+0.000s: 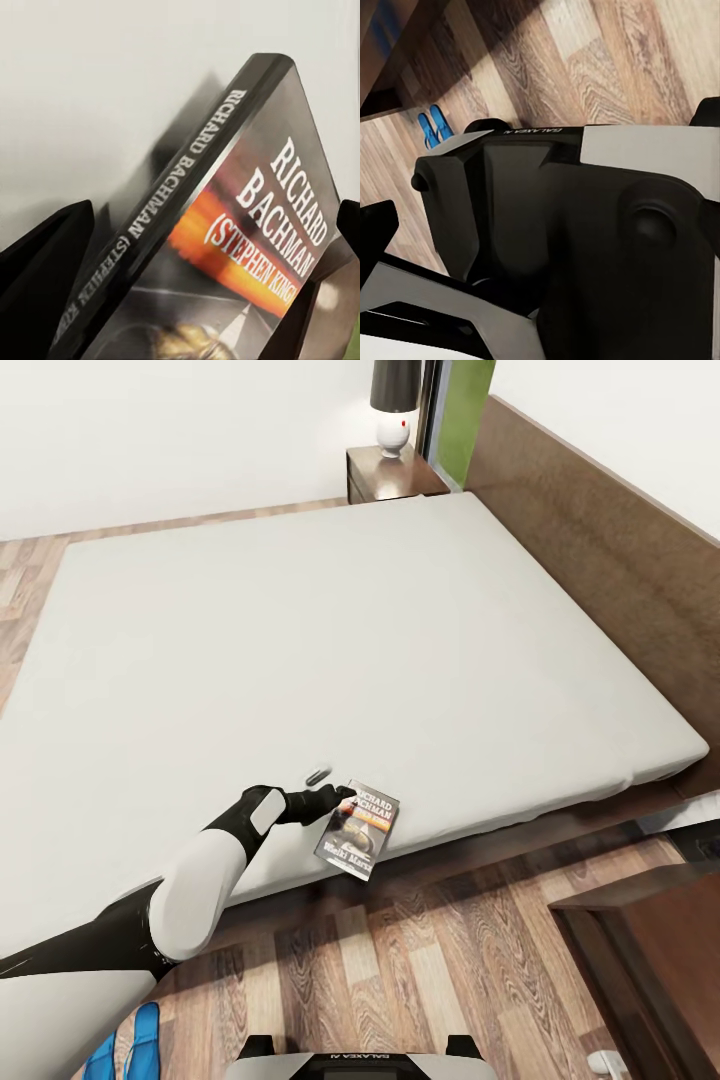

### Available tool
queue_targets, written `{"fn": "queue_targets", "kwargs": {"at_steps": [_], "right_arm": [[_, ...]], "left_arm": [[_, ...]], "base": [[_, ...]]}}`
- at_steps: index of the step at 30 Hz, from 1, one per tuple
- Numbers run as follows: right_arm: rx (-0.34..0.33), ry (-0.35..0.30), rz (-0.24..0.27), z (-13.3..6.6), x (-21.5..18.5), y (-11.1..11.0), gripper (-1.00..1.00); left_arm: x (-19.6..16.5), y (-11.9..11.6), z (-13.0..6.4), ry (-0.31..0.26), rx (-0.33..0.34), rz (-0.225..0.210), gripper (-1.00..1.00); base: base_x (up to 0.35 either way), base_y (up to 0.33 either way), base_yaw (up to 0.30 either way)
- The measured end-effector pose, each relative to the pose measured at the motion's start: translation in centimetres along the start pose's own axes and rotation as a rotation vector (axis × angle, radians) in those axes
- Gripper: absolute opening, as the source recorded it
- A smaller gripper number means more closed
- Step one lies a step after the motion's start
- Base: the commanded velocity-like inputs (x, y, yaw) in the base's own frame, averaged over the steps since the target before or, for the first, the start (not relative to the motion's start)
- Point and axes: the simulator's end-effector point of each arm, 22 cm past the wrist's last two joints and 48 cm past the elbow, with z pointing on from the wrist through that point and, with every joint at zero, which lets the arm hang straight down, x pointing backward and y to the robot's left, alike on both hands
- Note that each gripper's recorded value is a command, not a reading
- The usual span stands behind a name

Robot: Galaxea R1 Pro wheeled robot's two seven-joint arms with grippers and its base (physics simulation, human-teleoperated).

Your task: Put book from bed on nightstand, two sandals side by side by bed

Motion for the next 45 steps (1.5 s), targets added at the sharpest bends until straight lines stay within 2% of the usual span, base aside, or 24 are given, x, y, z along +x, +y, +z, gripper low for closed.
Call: {"fn": "queue_targets", "kwargs": {"at_steps": [9,31,40,45], "right_arm": [[-0.001,0.001,0.002,0.0,0.0,0.0,1.0],[-0.001,0.002,0.003,-2.5,0.5,2.2,1.0],[0.002,0.002,0.003,-3.5,0.7,3.0,1.0],[0.001,0.001,0.003,-4.0,0.8,3.4,1.0]], "left_arm": [[-0.1,0.0,0.0,-0.004,0.0,0.002,1.0],[0.8,-1.8,-2.4,0.015,-0.005,-0.001,1.0],[-0.6,-0.4,-4.4,-0.004,-0.026,-0.008,1.0],[-2.1,2.1,-6.4,-0.028,-0.054,-0.013,1.0]], "base": [[0.0,0.0,0.0],[0.0,0.0,0.0],[0.0,0.0,0.0],[0.0,0.0,0.0]]}}
